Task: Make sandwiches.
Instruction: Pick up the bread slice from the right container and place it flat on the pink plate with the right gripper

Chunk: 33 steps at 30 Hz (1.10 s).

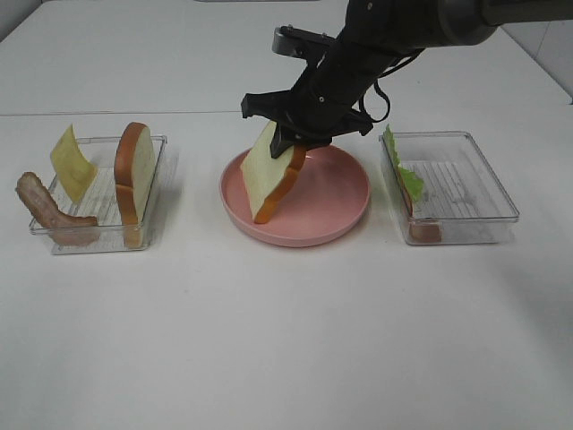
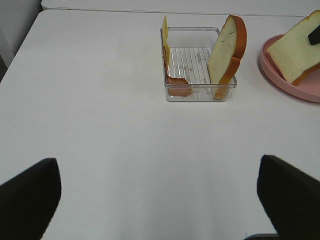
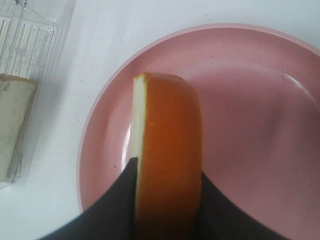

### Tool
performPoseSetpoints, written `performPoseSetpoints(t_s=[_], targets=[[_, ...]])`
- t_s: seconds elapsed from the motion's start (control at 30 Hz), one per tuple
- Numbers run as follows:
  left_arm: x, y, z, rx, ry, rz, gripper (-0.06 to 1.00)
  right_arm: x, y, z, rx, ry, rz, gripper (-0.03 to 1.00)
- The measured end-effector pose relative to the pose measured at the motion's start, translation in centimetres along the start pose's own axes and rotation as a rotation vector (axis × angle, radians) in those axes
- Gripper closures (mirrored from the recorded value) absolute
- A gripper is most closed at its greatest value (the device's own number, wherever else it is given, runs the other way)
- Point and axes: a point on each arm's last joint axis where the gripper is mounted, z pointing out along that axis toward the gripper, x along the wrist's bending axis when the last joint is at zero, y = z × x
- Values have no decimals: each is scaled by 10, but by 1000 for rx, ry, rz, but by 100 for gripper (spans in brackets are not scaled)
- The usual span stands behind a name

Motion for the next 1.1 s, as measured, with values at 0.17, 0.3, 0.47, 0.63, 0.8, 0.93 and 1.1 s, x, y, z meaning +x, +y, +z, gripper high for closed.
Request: performPoseSetpoints(t_s=[0.17,0.3,0.47,0.63,0.8,0.93,1.1], targets=[[0,0,0,0,0,0,-4,-1,0,4,-2,-3,1,72],[0,0,0,0,0,0,-4,-3,0,4,-5,-20,-19,61],[0,0,0,0,0,0,-4,-9,-3,9,21,-70,-68,23],[0,0,0,0,0,0,-4,-13,-4,9,39,-112,-113,13],[0,0,0,0,0,0,-4,-14,-2,-5,43,-159,-169,12],[0,0,0,0,0,0,-4,-9,8,-28,6,-190,-215,11],[0,0,0,0,0,0,-4,-2,19,-55,-15,-222,-250,11]])
